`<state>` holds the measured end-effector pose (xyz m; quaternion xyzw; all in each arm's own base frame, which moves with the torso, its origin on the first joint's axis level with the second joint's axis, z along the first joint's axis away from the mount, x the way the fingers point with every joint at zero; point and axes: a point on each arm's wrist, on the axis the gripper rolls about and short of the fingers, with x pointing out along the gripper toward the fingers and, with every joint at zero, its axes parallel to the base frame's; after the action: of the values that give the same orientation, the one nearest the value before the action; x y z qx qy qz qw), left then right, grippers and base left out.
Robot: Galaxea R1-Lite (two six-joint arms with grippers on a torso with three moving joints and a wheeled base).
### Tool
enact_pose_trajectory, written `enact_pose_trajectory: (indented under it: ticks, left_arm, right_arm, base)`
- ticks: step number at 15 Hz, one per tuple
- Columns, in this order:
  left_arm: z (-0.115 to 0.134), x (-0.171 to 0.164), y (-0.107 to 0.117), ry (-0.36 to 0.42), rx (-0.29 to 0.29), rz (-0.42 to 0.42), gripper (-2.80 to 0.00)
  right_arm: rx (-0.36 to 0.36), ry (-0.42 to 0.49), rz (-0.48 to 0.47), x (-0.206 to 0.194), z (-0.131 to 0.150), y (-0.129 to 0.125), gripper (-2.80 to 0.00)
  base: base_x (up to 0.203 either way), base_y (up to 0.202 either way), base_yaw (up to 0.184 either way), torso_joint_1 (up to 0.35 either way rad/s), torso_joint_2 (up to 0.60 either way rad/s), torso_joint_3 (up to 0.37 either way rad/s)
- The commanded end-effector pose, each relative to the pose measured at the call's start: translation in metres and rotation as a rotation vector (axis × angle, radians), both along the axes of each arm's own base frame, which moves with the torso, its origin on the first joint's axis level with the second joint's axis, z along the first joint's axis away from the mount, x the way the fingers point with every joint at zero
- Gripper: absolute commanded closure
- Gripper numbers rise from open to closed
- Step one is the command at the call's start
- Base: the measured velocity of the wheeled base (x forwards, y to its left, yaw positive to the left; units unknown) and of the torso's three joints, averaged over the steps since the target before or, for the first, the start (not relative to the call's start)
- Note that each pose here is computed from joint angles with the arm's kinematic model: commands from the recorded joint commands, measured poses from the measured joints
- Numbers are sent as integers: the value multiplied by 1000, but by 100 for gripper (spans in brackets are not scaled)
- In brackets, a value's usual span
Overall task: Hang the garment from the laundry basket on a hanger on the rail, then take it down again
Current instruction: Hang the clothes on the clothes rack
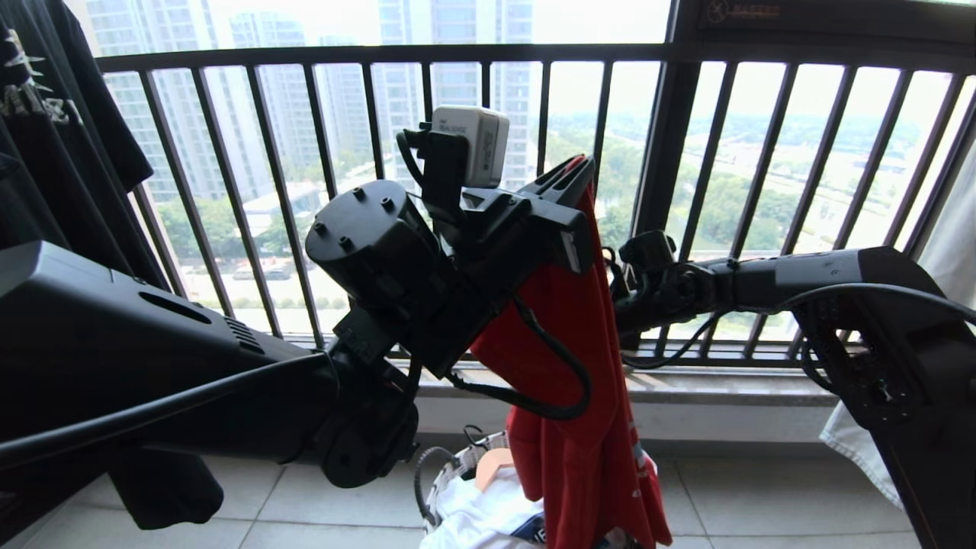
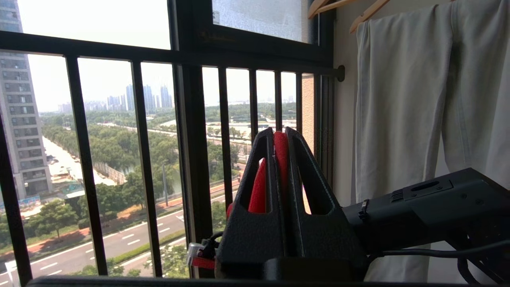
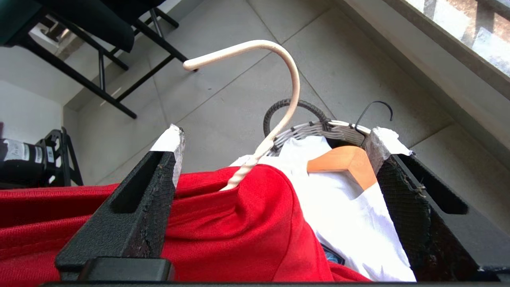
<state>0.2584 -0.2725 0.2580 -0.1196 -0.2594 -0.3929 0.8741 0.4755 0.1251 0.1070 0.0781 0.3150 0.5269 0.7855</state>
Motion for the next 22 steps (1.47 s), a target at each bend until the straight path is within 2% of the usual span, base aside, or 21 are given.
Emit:
enact_pose_trajectory:
  ticks: [1,15,22]
  left_arm:
    - [-1,-5,-2,0,0,-14,0]
    - [4,-16,0,-8,-9,-33,0]
    - [3,-16,0,-8,-6,-33,0]
  right_arm:
    - [3,3,18,-1,-2,7,-280]
    - [-15,25,37,-1,-22,23,-280]
    - [-20,46,64,-7,-22,34,-280]
  base:
    - [0,0,0,0,0,0]
    - [0,0,0,0,0,0]
    - [0,0,0,0,0,0]
